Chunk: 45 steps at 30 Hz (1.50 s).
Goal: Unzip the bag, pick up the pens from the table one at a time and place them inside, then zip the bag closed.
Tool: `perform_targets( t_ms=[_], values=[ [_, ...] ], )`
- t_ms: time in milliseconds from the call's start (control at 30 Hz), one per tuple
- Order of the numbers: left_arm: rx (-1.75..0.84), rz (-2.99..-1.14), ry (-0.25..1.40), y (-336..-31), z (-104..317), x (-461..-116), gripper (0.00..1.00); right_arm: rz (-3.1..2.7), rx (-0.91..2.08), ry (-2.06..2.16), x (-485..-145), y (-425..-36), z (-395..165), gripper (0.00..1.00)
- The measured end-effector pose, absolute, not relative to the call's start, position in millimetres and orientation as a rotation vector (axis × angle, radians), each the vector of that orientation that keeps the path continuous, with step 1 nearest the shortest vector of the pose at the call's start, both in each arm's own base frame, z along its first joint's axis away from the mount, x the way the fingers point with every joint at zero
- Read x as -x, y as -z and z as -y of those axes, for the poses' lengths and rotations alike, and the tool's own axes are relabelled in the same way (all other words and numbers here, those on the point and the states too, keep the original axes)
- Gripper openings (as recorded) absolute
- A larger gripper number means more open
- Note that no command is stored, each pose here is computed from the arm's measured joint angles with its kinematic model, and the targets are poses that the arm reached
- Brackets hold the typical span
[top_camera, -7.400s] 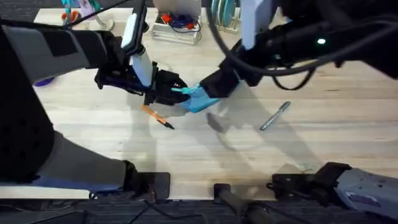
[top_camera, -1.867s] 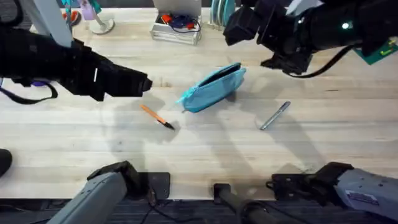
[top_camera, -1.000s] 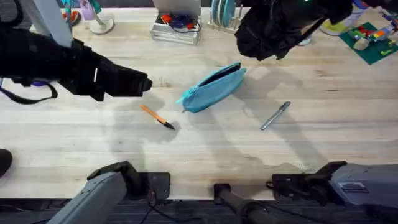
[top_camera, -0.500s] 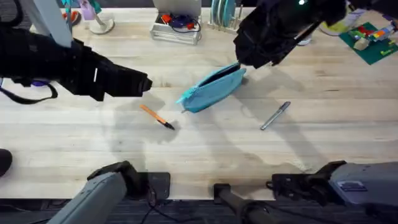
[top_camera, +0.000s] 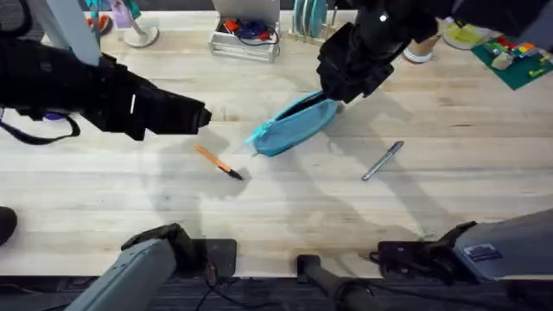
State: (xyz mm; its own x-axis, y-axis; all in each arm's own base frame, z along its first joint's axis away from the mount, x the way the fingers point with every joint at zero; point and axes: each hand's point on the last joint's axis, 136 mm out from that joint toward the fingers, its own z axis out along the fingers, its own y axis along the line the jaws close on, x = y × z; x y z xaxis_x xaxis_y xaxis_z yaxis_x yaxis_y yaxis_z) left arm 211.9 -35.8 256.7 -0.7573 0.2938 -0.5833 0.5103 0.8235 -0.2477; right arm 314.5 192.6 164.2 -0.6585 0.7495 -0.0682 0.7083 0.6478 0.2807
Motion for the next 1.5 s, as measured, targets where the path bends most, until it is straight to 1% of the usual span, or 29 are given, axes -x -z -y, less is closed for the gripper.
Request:
perform_targets(
  t_ms=[300, 600, 867, 1167, 1500],
  values=[
    [-0.591, -2.467, 0.539, -257, 36, -212, 0.995, -2.696, -1.235, -0.301, -322, -148, -190, 0.032],
    [-0.591, -2.467, 0.539, -257, 36, -212, 0.995, -2.637, -1.259, -0.362, -340, -151, -187, 0.032],
    [-0.591, -2.467, 0.539, -257, 36, -212, 0.995, -2.642, -1.258, -0.356, -341, -150, -186, 0.032],
    [-0.591, -2.467, 0.539, -257, 36, -212, 0.996, -2.686, -1.277, -0.294, -341, -127, -188, 0.033],
    [-0.591, -2.467, 0.539, -257, 36, -212, 0.995, -2.697, -1.282, -0.273, -339, -125, -187, 0.033]
  ],
)
